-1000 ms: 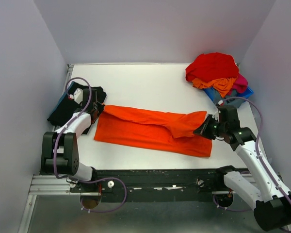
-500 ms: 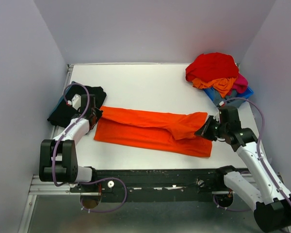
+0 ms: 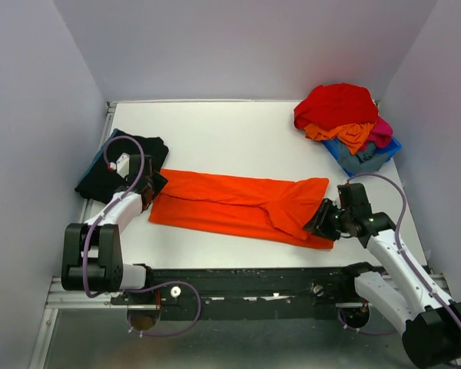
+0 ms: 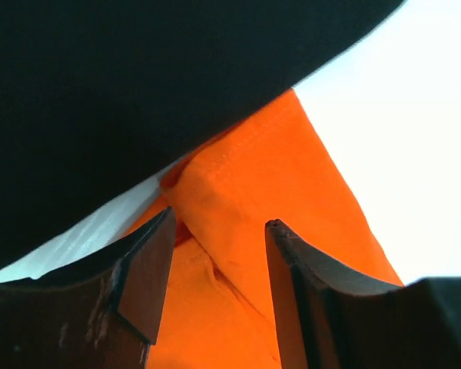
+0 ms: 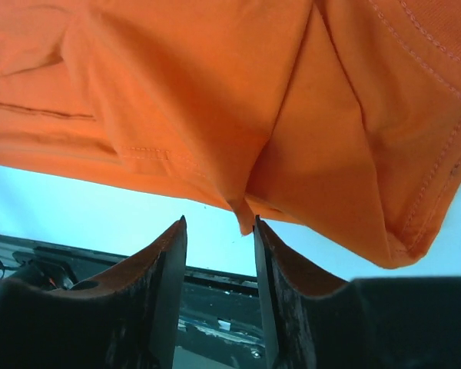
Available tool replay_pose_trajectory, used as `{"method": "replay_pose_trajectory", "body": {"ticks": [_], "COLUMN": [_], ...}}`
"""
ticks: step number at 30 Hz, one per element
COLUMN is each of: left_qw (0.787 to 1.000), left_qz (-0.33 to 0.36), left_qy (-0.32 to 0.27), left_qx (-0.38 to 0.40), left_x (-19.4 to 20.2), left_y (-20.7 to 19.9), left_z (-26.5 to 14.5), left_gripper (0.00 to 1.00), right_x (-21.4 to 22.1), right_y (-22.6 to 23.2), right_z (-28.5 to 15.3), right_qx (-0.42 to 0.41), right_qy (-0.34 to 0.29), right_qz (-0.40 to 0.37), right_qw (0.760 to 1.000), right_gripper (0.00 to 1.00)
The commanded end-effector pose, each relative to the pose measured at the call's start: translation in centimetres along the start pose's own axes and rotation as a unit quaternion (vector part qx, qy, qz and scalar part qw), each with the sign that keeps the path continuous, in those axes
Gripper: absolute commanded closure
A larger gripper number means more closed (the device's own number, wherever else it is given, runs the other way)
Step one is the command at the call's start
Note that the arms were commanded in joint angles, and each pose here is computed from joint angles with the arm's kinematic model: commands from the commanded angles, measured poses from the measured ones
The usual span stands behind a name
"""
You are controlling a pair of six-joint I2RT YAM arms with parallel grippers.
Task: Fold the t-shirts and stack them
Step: Fold the other side of the tshirt into a rectangle
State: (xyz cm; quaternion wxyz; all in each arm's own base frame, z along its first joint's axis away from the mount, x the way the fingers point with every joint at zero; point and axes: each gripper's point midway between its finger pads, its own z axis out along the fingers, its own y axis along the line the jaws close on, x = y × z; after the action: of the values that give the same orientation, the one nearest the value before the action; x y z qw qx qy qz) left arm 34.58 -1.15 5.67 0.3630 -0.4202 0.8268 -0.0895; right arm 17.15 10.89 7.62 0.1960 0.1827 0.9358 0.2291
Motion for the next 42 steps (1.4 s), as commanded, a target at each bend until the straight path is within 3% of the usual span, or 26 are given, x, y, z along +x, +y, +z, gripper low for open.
{"method": "replay_pose_trajectory", "body": {"ticks": [1, 6, 12, 16, 20, 25, 27, 28, 31, 32, 34, 36, 39, 42], "left_qw": [0.996, 0.983, 0.952, 0.919, 0.885, 0.852, 0.849, 0.849, 0.852, 0.851, 0.848, 0.848, 0.850, 0.855], "left_qz": [0.043, 0.106, 0.169, 0.209, 0.247, 0.263, 0.267, 0.267, 0.275, 0.279, 0.286, 0.285, 0.271, 0.255], "left_qy": [-0.011, 0.030, 0.117, 0.175, 0.218, 0.281, 0.286, 0.285, 0.273, 0.269, 0.269, 0.269, 0.272, 0.268], "left_qx": [0.071, 0.144, 0.226, 0.285, 0.330, 0.356, 0.354, 0.355, 0.353, 0.355, 0.357, 0.357, 0.360, 0.362], "left_x": [-0.3, 3.8, 11.4, 16.4, 20.8, 25.5, 26.1, 26.1, 25.7, 25.5, 25.4, 25.1, 24.1, 22.5], "left_y": [-3.5, -7.7, -10.8, -12.1, -13.4, -14.3, -14.5, -14.7, -15.0, -15.2, -15.6, -15.9, -16.2, -16.4], "left_z": [-2.6, -5.7, -8.8, -11.2, -13.5, -15.2, -15.1, -15.1, -14.8, -14.8, -14.7, -14.4, -13.6, -12.7], "left_gripper": [0.37, 0.37, 0.38, 0.38, 0.38, 0.41, 0.42, 0.42, 0.42, 0.42, 0.42, 0.42, 0.42, 0.42], "right_x": [-1.4, -2.1, -1.1, 0.0, 0.6, -0.4, -1.0, -1.6, -3.1, -3.2, -3.4, -3.6, -2.8, -1.2], "right_y": [0.4, 1.0, 0.5, 0.1, 0.0, -0.1, 0.2, 0.8, 1.1, 1.3, 3.0, 4.5, 7.5, 9.7], "right_z": [0.5, 0.5, 1.7, 2.3, 2.3, 1.4, 0.8, 0.4, -0.7, -1.0, -1.2, -1.2, -0.8, 0.4], "right_qx": [-0.002, -0.014, -0.013, -0.023, -0.030, -0.010, -0.013, -0.019, 0.013, 0.021, 0.006, 0.010, -0.010, -0.021], "right_qy": [-0.024, -0.035, -0.011, 0.003, 0.006, -0.014, -0.029, -0.041, -0.071, -0.072, -0.073, -0.074, -0.055, -0.027], "right_qz": [-0.010, -0.030, -0.021, -0.010, -0.007, -0.014, -0.022, -0.030, -0.067, -0.080, -0.119, -0.157, -0.209, -0.246], "right_qw": [1.000, 0.999, 1.000, 1.000, 1.000, 1.000, 0.999, 0.999, 0.995, 0.994, 0.990, 0.985, 0.976, 0.969], "right_gripper": [0.51, 0.51, 0.50, 0.50, 0.40, 0.39, 0.33, 0.20, 0.19, 0.20, 0.30, 0.46, 0.61, 0.62]}}
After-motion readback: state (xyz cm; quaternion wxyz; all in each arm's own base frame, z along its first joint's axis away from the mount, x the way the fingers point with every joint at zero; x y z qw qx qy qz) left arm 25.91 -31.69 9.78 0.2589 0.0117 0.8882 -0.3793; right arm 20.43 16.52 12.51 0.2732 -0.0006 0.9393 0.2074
